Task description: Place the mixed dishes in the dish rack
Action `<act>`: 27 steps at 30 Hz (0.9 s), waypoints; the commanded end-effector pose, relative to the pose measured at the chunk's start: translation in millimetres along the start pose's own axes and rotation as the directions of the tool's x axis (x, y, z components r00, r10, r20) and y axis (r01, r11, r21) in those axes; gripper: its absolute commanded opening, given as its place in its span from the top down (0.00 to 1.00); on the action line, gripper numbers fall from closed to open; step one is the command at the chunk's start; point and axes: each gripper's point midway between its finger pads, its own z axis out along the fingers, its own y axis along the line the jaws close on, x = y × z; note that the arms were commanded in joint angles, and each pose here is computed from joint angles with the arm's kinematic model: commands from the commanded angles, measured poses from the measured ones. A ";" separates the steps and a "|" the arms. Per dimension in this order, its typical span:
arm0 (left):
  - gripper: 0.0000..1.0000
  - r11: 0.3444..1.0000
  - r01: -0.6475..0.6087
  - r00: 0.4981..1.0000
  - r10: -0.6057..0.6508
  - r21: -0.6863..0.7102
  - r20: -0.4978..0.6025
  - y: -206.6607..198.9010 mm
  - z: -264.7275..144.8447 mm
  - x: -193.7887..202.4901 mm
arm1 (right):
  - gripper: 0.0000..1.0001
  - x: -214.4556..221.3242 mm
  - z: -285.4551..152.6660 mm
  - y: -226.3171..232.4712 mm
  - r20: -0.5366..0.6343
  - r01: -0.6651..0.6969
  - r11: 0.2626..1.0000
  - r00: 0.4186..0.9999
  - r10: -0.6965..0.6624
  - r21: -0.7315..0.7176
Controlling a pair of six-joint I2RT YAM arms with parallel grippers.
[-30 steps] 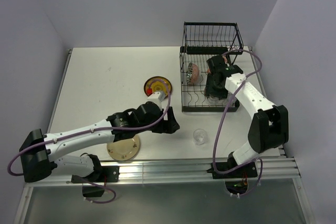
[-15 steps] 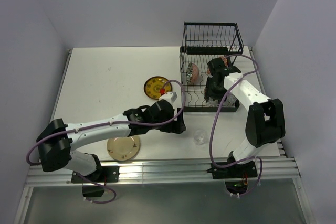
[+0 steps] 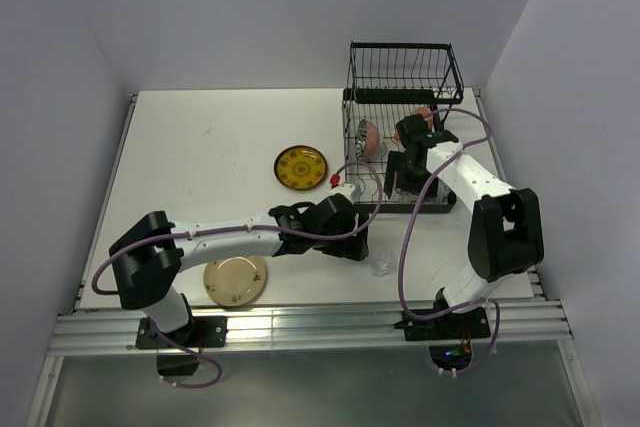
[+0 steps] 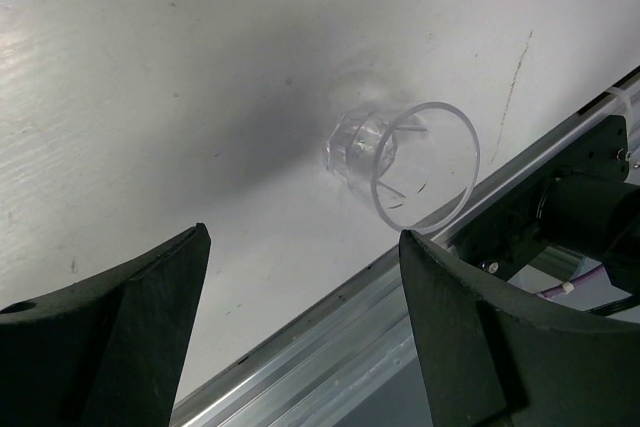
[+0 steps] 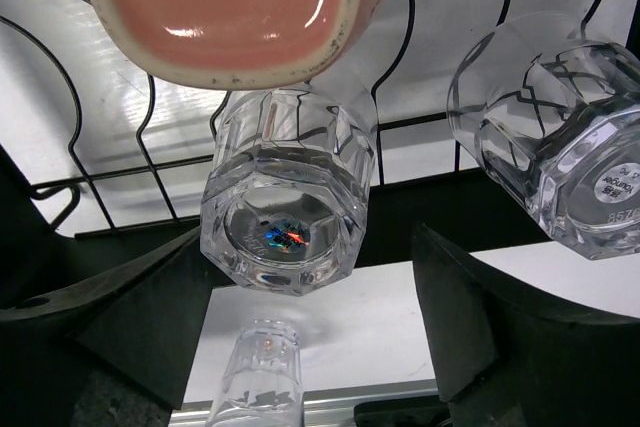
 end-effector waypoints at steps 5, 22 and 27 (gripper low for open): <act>0.18 0.998 -0.031 0.999 0.030 0.061 0.026 -30.5 5.9 -12.9 | 0.12 -10.9 -19.9 -4.1 0.075 -0.008 1.000 0.997 0.009 -0.012; 0.35 0.999 -0.046 0.997 0.045 -0.019 -0.068 -20.1 52.6 23.0 | 0.09 -22.6 -175.6 0.3 0.398 -0.039 0.967 0.907 0.139 -0.251; 0.78 0.999 -0.036 0.996 0.035 -0.018 -0.086 -16.1 52.4 30.3 | 0.09 -11.7 -225.9 -8.2 0.475 -0.033 0.944 0.858 0.195 -0.329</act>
